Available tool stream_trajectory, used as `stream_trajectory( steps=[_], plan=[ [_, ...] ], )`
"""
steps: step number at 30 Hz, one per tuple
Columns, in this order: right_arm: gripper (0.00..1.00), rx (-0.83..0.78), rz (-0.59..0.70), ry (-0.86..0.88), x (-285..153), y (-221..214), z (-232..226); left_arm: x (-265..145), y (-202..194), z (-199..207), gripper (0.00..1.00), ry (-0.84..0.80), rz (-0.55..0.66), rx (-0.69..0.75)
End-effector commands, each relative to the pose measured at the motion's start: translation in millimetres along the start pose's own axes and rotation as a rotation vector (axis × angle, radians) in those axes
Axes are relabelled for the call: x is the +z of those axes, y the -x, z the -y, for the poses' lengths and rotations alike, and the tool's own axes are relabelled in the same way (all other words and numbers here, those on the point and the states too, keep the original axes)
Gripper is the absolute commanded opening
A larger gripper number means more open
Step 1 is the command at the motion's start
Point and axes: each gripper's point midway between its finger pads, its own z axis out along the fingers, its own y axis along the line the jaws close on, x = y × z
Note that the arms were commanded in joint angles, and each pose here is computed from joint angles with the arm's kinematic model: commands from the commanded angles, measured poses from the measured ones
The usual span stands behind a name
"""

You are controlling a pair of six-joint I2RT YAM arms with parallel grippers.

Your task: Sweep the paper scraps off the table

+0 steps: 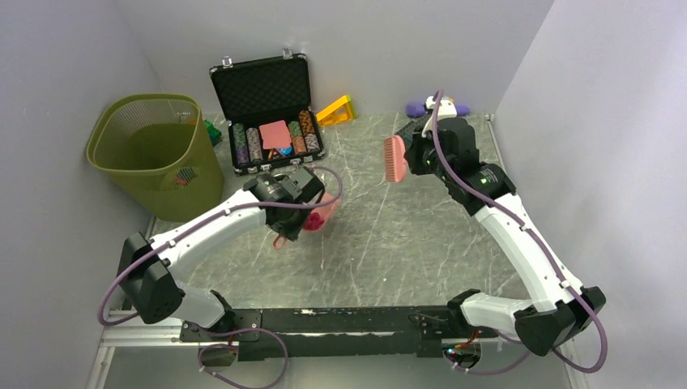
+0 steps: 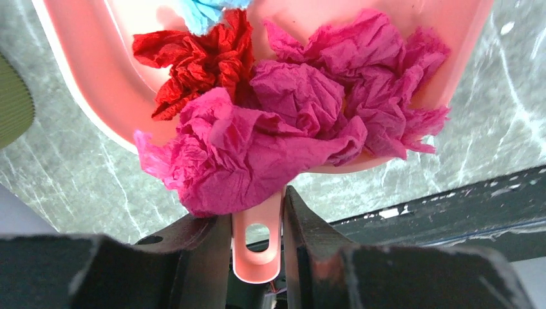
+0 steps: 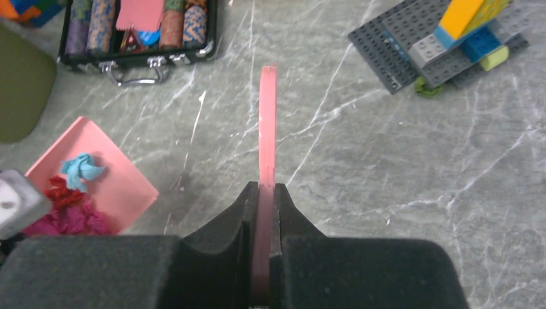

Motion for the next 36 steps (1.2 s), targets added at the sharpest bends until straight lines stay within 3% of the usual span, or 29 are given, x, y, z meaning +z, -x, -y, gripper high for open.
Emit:
stream_trajectory(
  steps=[1,9,20,26,29,32,33,36],
  plan=[
    [0.00,0.066,0.105,-0.084,0.4,16.0,15.0,-33.6,28.2,-22.6,0.00,-0.013,0.112,-0.117],
    [0.00,0.115,0.127,-0.066,2.6,3.1,14.6,-88.6,74.5,-66.2,0.00,-0.158,0.283,-0.312],
    [0.00,0.183,0.132,-0.038,8.9,-10.0,11.1,-188.1,135.7,-166.0,0.00,-0.320,0.596,-0.536],
    [0.00,0.189,0.140,-0.040,6.8,-11.4,12.4,-227.7,145.0,-217.8,0.00,-0.666,0.817,-0.747],
    [0.00,0.191,0.138,-0.051,6.8,-12.7,14.3,-235.4,139.2,-233.4,0.00,-0.878,0.853,-0.820],
    [0.00,0.195,0.142,-0.047,6.3,-12.1,13.6,-233.6,135.4,-245.1,0.00,-0.936,0.882,-0.892],
    [0.00,0.197,0.143,-0.045,6.1,-12.3,13.5,-224.0,131.0,-248.4,0.00,-0.992,0.860,-0.994],
    [0.00,0.199,0.142,-0.045,5.5,-12.9,13.4,-225.3,119.8,-263.2,0.00,-1.078,1.000,-1.066]
  ],
)
